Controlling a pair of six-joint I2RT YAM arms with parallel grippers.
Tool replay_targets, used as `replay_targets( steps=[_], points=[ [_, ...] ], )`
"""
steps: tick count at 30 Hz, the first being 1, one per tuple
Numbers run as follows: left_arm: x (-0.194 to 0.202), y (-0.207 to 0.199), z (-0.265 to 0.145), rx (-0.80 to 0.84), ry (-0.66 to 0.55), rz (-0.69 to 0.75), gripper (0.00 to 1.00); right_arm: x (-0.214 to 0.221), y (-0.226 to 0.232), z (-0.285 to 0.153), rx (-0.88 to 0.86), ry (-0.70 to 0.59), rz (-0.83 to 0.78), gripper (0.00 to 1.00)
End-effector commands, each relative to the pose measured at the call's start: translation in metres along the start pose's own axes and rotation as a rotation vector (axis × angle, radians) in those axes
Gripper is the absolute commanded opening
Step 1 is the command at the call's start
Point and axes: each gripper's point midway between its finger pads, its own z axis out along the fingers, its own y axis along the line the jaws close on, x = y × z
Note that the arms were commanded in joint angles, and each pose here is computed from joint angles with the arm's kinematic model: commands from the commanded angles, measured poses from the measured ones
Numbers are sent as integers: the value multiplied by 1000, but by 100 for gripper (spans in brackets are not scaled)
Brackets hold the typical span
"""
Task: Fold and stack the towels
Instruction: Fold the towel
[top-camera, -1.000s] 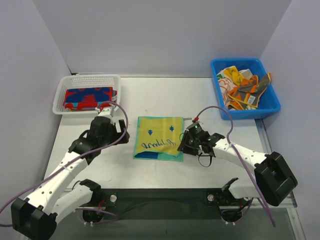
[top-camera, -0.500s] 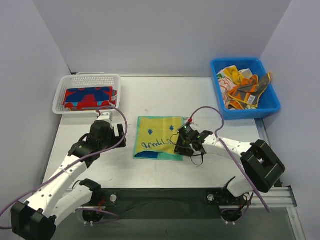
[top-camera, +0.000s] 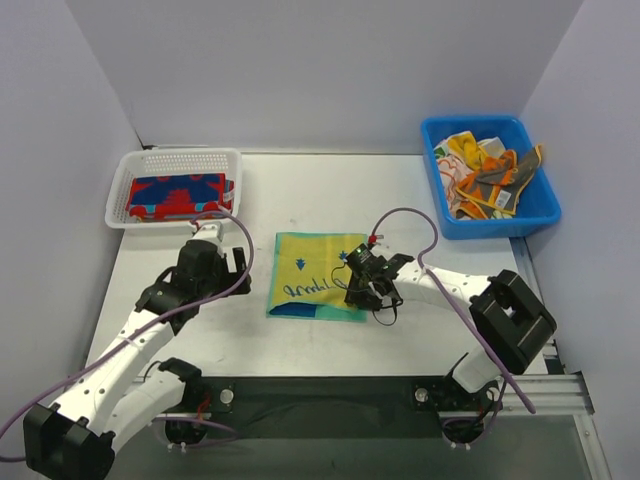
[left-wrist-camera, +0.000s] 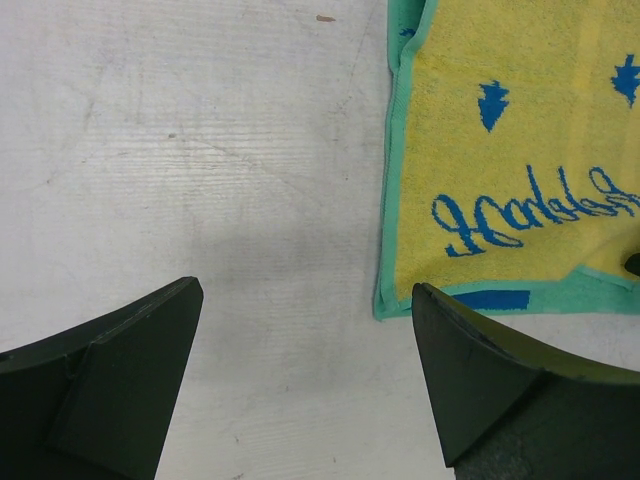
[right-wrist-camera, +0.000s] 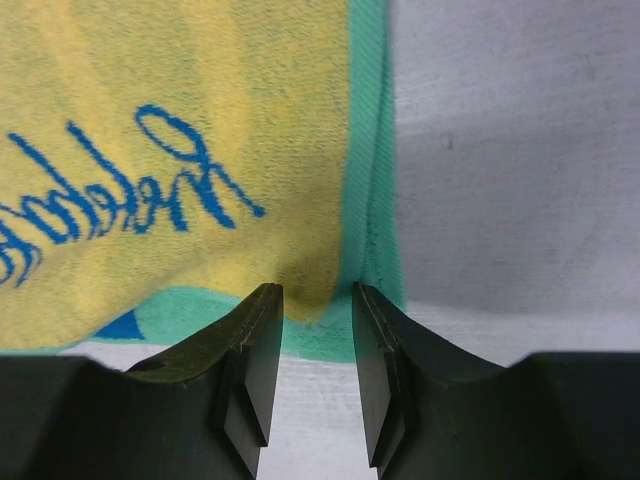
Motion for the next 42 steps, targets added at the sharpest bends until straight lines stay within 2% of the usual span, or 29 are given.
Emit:
replay_targets(
  steps=[1, 11, 16, 19, 38, 39, 40, 42],
  points=[
    [-10, -5, -3, 29, -26, 1, 97, 2, -17, -5, 102, -3, -9, 34],
    [-11, -5, -3, 45, -28, -12, 98, 1, -14, -4, 122, 3, -37, 34],
    [-10, -5, -3, 45, -27, -12, 97, 1, -8, -1, 119, 8, -60, 24],
    [-11, -5, -3, 46, -28, -15, 97, 3, -9, 0, 122, 18, -59, 23],
    [-12, -4, -4, 51, -32, -20, 98, 15, -20, -1, 193, 84, -94, 28],
    [-12, -4, -4, 51, -32, -22, 97, 15, -20, 0, 194, 86, -95, 26],
    [-12, -4, -4, 49, -34, -21, 97, 14, -19, 0, 194, 85, -99, 17],
    [-12, -3, -4, 48, -33, -21, 97, 11, -17, -2, 189, 75, -105, 7]
  ],
)
